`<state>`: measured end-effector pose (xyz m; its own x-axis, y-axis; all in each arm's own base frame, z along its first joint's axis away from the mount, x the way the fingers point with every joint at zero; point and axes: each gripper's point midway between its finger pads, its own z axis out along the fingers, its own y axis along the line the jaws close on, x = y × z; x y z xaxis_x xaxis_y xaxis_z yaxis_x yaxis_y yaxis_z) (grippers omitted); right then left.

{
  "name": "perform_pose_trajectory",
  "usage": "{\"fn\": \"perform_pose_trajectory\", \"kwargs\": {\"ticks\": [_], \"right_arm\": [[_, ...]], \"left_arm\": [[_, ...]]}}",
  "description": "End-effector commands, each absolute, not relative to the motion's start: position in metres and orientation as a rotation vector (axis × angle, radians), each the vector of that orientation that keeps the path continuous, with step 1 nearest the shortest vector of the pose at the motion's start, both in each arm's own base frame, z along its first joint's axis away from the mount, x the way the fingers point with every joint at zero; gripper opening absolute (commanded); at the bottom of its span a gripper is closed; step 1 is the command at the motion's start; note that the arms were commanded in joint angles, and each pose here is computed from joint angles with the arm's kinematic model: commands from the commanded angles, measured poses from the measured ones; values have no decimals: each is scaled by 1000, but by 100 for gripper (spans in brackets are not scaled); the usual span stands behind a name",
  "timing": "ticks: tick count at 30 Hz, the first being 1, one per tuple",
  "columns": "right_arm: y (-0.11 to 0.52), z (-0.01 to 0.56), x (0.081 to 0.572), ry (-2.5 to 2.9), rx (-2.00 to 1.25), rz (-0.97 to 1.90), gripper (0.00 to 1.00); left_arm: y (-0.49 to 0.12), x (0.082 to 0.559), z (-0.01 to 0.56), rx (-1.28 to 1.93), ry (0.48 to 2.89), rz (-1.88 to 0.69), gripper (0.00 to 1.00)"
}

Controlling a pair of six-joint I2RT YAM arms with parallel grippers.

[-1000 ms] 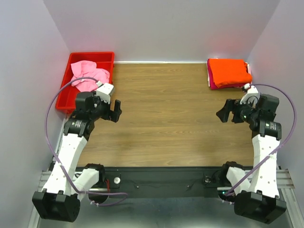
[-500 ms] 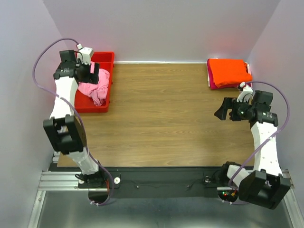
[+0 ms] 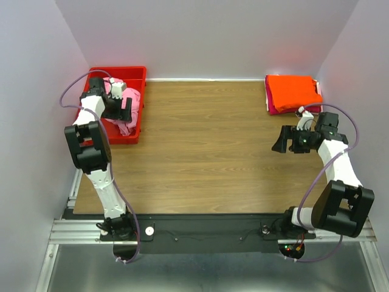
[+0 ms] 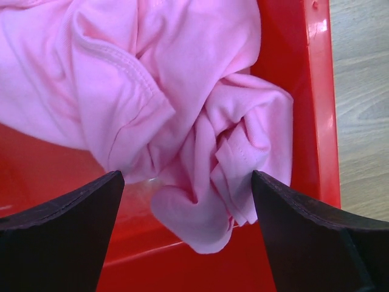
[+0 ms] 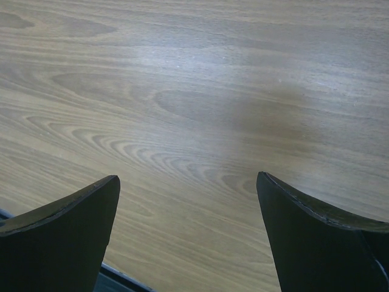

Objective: Fold and stack the t-shirts
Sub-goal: Grab the tshirt from the pile

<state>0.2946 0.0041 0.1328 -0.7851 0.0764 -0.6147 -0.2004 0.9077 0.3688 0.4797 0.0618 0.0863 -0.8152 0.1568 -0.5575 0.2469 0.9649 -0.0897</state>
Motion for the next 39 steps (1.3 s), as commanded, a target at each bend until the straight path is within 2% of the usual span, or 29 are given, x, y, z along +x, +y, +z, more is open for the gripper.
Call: {"fn": "perform_pose_trajectory", "kwargs": {"ticks": [1,4,5,7,10,11,15,20,24,26,30,33,39], "right_arm": [[-6,142,311,2357,-129,494,100],[-9,158,319,2327,-124,471,100],[-10,161,322,2323,-131,462,100],[-15,174,330,2309,-153,432,100],[-24,181,342,2308,-167,392,100],[-24,180,344,2311,-170,394,100],[-23,183,350,2305,-168,417,100],[-15,191,349,2275,-172,465,100],[-13,204,352,2239,-188,476,100],[-12,209,354,2227,-192,482,100],[-10,215,354,2208,-208,485,100],[-10,218,354,2202,-205,486,100],[-9,219,350,2197,-205,479,100]], "left_arm": [[55,491,83,311,2496,-257,99],[54,497,81,299,2488,-269,84],[54,498,84,303,2484,-274,72],[57,504,95,298,2481,-253,57],[66,510,119,306,2470,-225,21],[69,513,129,303,2458,-211,0],[80,524,211,313,2308,-160,0],[55,513,373,458,1926,-104,0],[-2,490,421,617,1760,-163,0],[-53,463,456,731,1633,-192,0],[-132,426,484,862,1500,-301,0],[-197,370,538,933,1289,-440,0],[-241,265,631,963,936,-828,0]]}}
